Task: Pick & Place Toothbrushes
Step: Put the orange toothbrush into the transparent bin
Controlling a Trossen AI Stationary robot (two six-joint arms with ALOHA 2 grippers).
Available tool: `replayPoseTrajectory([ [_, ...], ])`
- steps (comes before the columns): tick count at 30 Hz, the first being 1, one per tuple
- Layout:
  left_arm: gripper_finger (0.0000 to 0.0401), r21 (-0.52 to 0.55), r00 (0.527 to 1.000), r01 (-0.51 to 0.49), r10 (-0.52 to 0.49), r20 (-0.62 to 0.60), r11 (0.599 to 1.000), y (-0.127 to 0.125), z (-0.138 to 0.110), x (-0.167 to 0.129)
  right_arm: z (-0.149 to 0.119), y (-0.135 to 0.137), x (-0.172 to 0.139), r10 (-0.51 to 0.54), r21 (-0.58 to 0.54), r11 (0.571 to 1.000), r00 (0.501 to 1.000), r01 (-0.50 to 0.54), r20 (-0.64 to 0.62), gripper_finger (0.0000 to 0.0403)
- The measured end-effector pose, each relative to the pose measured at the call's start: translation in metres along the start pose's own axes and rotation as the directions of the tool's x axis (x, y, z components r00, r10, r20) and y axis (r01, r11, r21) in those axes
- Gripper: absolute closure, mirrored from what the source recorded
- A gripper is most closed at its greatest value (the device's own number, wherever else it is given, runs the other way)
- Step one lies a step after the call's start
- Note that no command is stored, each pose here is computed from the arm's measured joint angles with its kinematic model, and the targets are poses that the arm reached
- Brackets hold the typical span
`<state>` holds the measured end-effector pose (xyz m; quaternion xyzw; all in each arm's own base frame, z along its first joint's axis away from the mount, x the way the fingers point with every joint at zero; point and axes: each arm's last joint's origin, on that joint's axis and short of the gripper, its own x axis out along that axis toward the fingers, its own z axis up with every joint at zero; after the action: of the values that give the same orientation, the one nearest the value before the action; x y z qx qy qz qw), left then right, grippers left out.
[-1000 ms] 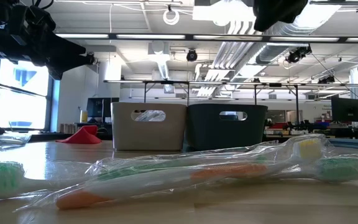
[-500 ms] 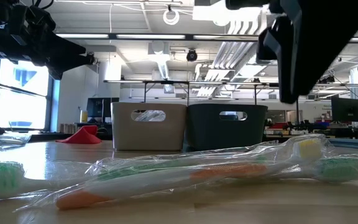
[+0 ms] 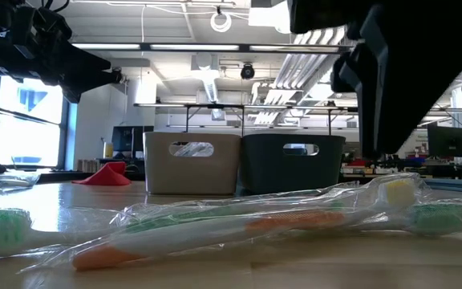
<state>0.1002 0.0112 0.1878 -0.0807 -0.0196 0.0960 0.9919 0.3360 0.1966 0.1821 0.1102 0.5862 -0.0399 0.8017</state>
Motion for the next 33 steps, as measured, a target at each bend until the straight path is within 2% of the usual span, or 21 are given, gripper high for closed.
replayPoseTrajectory([
  [11, 0.0213, 0.000, 1.000, 0.000, 0.000, -0.002, 1.000, 0.000, 0.000, 0.000, -0.016, -0.010, 0.024, 0.027, 0.053, 0.998, 0.999, -0.026, -0.017, 0.0293],
  [33, 0.0213, 0.000, 1.000, 0.000, 0.000, -0.003, 1.000, 0.000, 0.000, 0.000, -0.014, -0.011, 0.025, 0.003, 0.027, 1.000, 1.000, -0.004, 0.024, 0.0293],
])
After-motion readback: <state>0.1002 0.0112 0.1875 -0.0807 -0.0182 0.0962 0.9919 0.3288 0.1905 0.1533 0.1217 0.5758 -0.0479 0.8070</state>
